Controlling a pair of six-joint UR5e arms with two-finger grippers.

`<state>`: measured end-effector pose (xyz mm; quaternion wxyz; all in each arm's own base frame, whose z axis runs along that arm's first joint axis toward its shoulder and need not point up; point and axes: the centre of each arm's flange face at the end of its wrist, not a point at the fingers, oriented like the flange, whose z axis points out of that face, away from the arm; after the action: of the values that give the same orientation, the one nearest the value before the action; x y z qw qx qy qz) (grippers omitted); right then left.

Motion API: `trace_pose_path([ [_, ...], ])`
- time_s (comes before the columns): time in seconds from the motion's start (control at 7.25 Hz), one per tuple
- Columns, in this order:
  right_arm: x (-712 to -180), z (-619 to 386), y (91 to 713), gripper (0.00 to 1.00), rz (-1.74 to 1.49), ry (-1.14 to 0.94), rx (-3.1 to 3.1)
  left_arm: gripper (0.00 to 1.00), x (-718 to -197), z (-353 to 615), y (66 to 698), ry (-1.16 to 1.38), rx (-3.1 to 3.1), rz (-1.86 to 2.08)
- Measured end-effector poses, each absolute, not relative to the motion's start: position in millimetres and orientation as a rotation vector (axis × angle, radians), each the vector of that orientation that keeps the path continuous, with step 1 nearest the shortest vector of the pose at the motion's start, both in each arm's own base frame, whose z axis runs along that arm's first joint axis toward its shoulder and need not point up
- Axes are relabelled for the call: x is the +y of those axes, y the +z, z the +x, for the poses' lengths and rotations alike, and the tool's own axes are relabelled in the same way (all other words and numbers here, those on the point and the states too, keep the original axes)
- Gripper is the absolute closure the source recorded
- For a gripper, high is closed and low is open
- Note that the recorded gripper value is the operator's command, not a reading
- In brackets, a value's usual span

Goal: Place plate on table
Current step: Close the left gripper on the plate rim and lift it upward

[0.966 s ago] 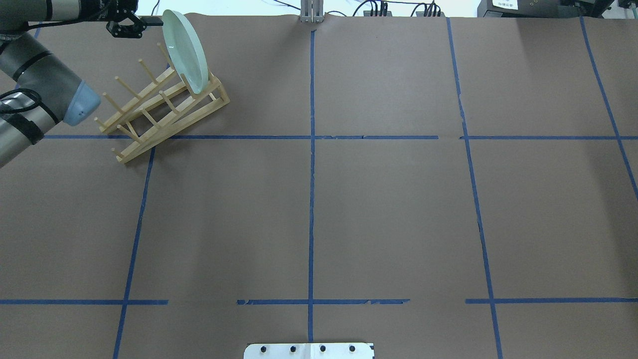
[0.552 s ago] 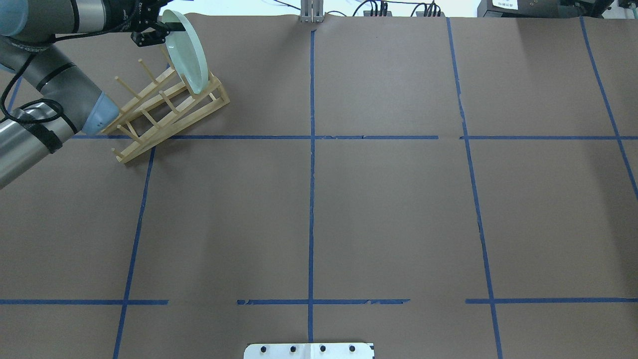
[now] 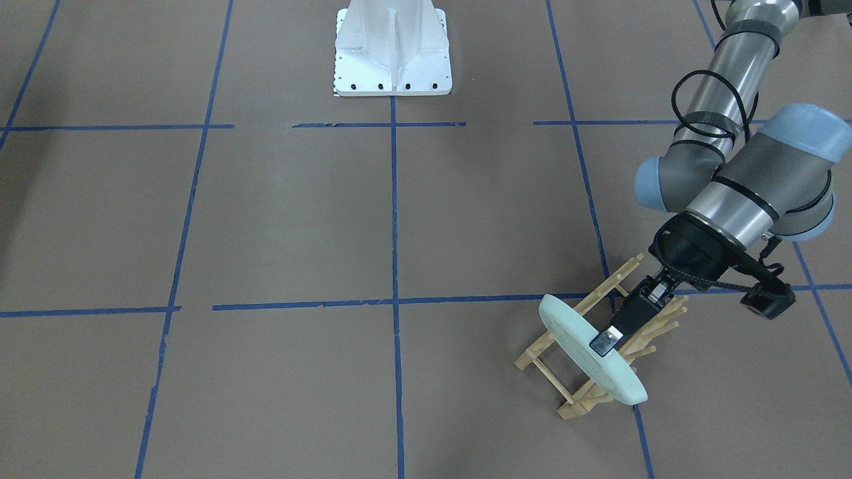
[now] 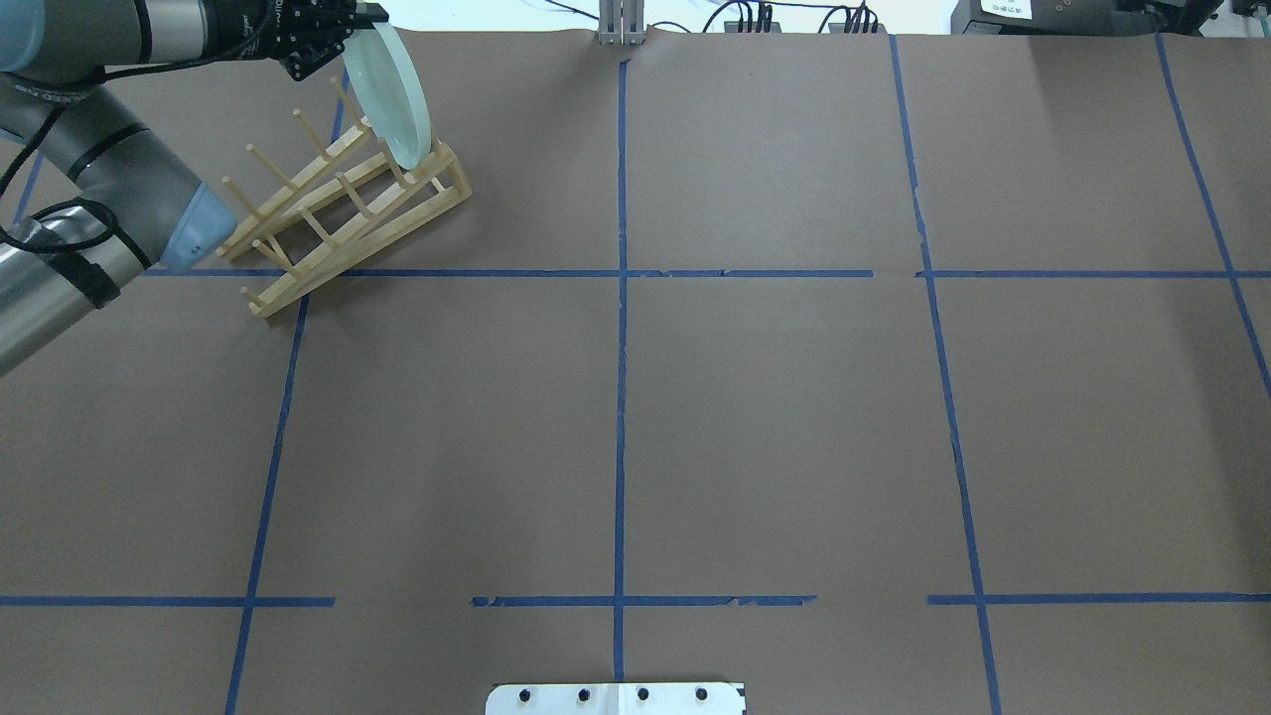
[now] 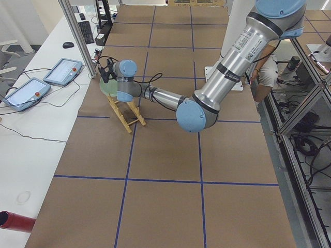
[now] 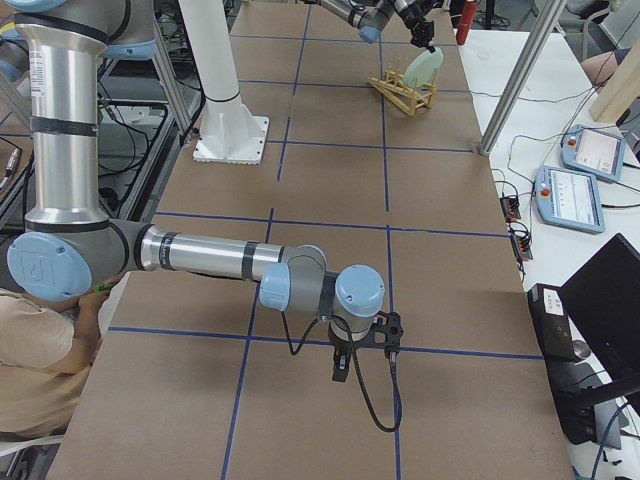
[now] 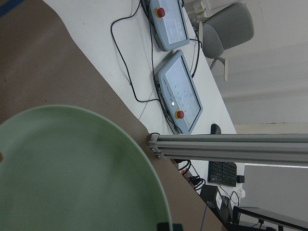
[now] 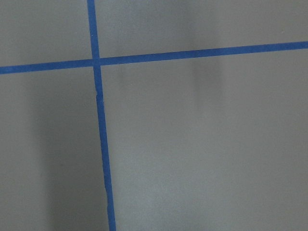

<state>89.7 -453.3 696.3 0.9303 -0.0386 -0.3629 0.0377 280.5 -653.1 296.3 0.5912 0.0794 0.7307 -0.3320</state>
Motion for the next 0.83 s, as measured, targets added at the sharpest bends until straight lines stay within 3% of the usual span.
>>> trace_pose_path([
  [0.83,-454,90,696,0.0,-0.078,0.077,-0.743,1.0,-583,284,166,-0.83,1.536,0.062],
])
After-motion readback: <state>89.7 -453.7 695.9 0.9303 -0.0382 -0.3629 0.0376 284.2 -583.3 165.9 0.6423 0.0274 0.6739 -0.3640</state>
